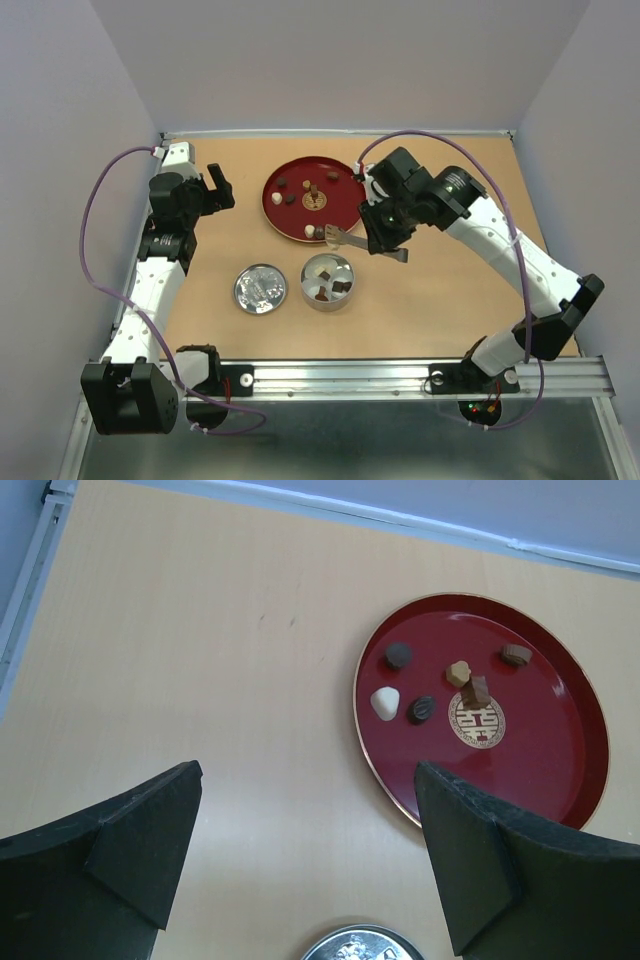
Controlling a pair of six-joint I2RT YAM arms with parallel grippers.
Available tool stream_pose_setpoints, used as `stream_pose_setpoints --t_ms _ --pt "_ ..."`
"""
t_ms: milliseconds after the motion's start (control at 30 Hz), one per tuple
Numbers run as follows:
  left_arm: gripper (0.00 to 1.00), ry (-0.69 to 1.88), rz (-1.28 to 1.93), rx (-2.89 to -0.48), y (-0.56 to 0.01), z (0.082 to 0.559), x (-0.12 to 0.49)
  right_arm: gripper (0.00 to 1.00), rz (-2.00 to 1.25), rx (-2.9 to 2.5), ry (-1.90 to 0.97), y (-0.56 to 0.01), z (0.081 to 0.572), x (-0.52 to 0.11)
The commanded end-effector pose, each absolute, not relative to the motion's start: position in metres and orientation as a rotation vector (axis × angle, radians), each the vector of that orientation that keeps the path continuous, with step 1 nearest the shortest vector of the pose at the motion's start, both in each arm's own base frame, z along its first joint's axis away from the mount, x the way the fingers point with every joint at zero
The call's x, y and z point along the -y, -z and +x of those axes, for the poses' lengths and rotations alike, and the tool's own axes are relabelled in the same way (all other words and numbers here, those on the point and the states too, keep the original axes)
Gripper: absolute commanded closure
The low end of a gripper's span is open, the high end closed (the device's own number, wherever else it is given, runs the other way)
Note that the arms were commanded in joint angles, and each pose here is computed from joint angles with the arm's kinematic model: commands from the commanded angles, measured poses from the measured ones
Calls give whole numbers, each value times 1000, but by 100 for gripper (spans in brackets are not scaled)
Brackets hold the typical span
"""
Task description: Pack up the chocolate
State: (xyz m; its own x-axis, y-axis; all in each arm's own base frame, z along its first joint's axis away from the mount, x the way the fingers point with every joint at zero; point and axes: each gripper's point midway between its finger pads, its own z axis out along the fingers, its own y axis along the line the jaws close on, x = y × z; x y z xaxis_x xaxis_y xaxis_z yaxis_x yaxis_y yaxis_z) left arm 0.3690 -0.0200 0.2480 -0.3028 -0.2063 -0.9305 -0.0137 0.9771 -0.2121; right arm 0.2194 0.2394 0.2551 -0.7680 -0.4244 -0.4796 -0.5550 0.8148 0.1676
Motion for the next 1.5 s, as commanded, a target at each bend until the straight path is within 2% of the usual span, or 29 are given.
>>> stream_pose_setpoints --t_ms 0,633,800,1067,1300,1467 --pt "1 175 -151 -1820 -264 372 17 75 -723 -2604 -467 -263 194 -227" --pt "1 171 -152 -1823 -263 371 16 74 -791 -2714 -459 -234 170 -226" --pt "1 172 -153 -1820 -265 371 16 64 -791 -2718 -446 -231 172 -227" --pt "1 171 -152 -1819 -265 371 16 59 -787 -2720 -422 -228 176 -227" --pt "1 172 -153 -1820 -265 371 16 60 -774 -2677 -414 -239 186 -231" --pt "1 170 -153 -1819 -265 371 16 60 -740 -2578 -425 -267 204 -241"
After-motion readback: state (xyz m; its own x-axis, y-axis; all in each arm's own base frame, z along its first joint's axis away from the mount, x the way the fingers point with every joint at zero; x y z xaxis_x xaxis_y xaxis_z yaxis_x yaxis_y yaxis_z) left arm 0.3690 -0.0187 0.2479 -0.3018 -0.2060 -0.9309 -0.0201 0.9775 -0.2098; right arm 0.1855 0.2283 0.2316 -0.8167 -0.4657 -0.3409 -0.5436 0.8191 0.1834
